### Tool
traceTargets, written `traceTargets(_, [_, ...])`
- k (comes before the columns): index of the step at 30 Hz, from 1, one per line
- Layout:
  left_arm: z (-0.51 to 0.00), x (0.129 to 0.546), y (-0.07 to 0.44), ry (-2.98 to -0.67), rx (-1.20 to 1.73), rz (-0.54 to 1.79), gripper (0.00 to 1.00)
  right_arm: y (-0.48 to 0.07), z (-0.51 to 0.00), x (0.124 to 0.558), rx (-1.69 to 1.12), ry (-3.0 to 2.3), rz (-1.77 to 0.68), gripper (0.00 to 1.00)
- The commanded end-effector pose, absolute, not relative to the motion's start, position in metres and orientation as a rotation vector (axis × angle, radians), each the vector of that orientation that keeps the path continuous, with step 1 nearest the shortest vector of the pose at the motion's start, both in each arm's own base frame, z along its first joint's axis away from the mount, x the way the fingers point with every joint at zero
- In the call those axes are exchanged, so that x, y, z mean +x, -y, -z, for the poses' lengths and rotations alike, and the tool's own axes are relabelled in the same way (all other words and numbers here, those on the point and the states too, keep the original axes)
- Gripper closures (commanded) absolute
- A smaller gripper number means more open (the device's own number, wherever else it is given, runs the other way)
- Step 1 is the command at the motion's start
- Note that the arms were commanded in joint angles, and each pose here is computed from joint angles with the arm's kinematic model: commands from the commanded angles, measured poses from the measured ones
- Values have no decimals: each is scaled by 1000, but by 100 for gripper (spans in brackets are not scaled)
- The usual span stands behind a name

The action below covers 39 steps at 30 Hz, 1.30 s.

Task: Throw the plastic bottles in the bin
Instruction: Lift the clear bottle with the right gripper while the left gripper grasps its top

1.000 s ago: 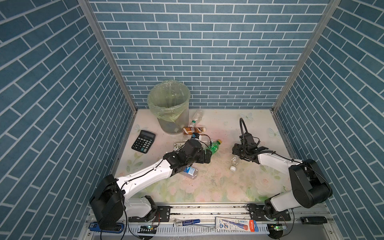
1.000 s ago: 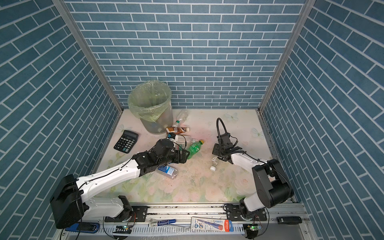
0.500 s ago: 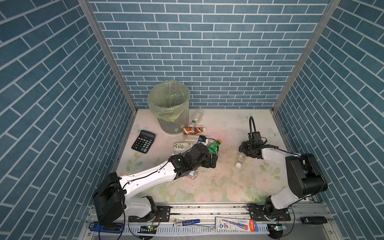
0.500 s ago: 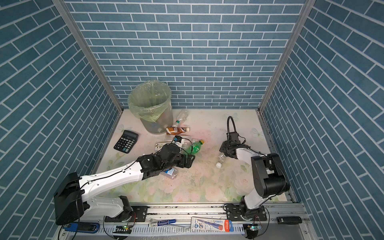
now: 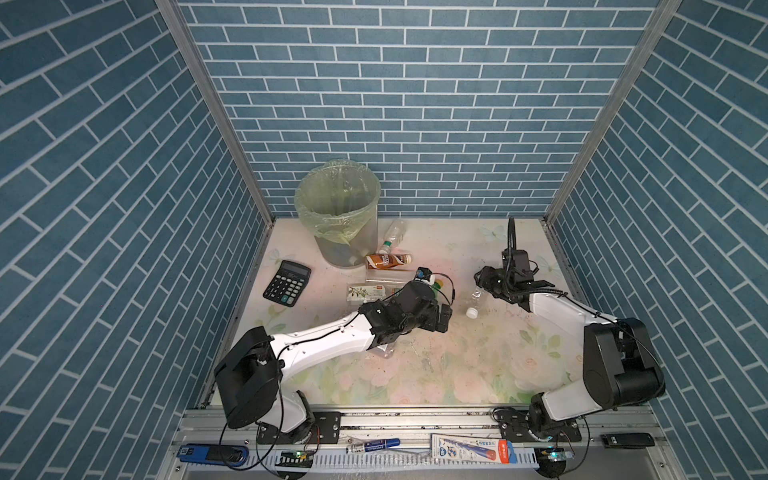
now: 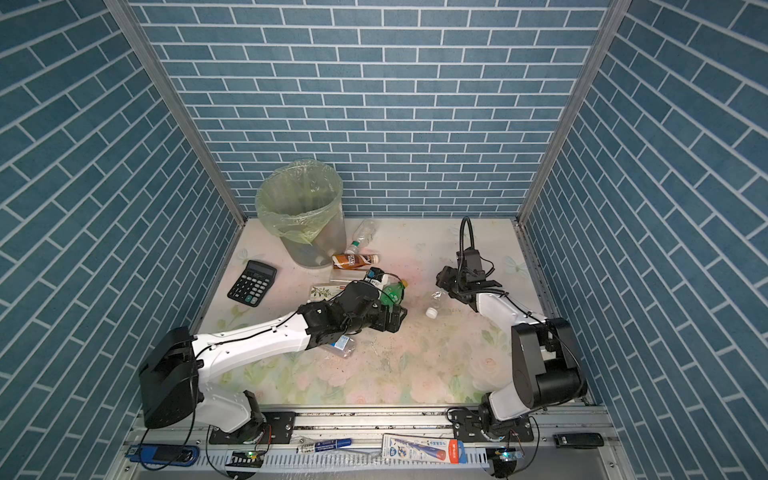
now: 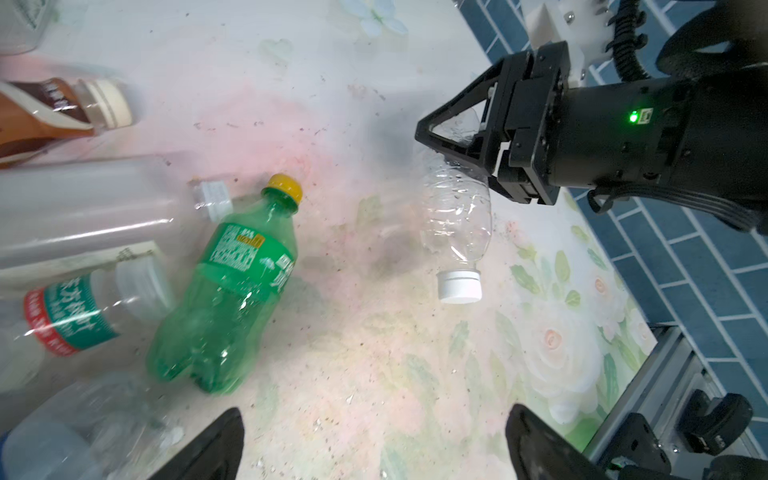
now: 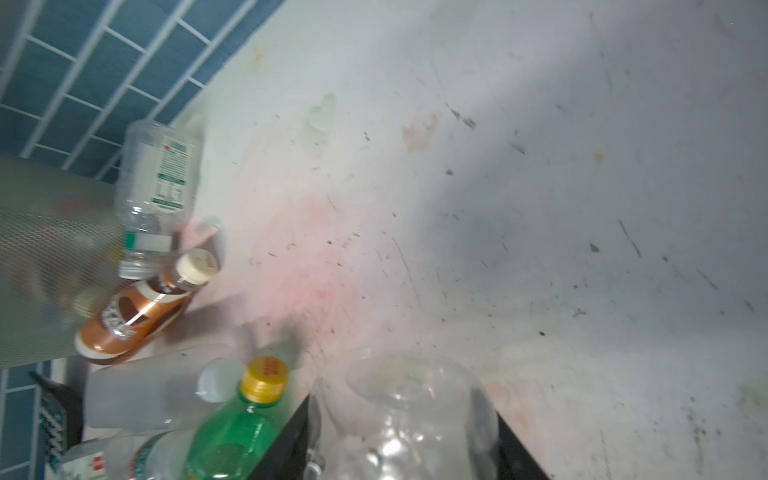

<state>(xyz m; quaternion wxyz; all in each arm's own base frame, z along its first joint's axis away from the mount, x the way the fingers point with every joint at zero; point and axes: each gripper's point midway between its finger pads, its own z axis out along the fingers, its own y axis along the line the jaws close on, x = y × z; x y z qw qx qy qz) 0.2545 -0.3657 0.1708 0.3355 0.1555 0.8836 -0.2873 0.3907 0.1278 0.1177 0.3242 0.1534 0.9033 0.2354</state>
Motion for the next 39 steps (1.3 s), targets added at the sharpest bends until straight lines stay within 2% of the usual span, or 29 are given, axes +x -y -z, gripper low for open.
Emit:
traceTargets(1, [-194,257,391,-2227,457,850,1,-145,-167,399,394,-2275,-754,47])
traceTargets(7, [-204,267,412,-2201,483,869,3,-167,-204,393,341,-2217,-840,47])
traceTargets(13, [-215,279,427,-2173,488,859,10,-186,-229,384,319,-2156,-904,48])
traceTargets(24, [-210,284,420,-2170,426,843,23,-201,-262,376,292,-2080,-959,48])
traceTargets(28, [-204,284,420,-2183,423,836,36,-199,-270,373,293,-2058,-965,48])
traceTargets(32, [-199,284,422,-2192,416,849,42,-198,-272,371,297,-2047,-967,49])
traceTargets(35, [-195,284,423,-2197,415,850,56,-199,-274,371,296,-2041,-970,49])
traceTargets(39, [-193,282,425,-2207,424,863,64,-198,-274,372,302,-2035,-965,49])
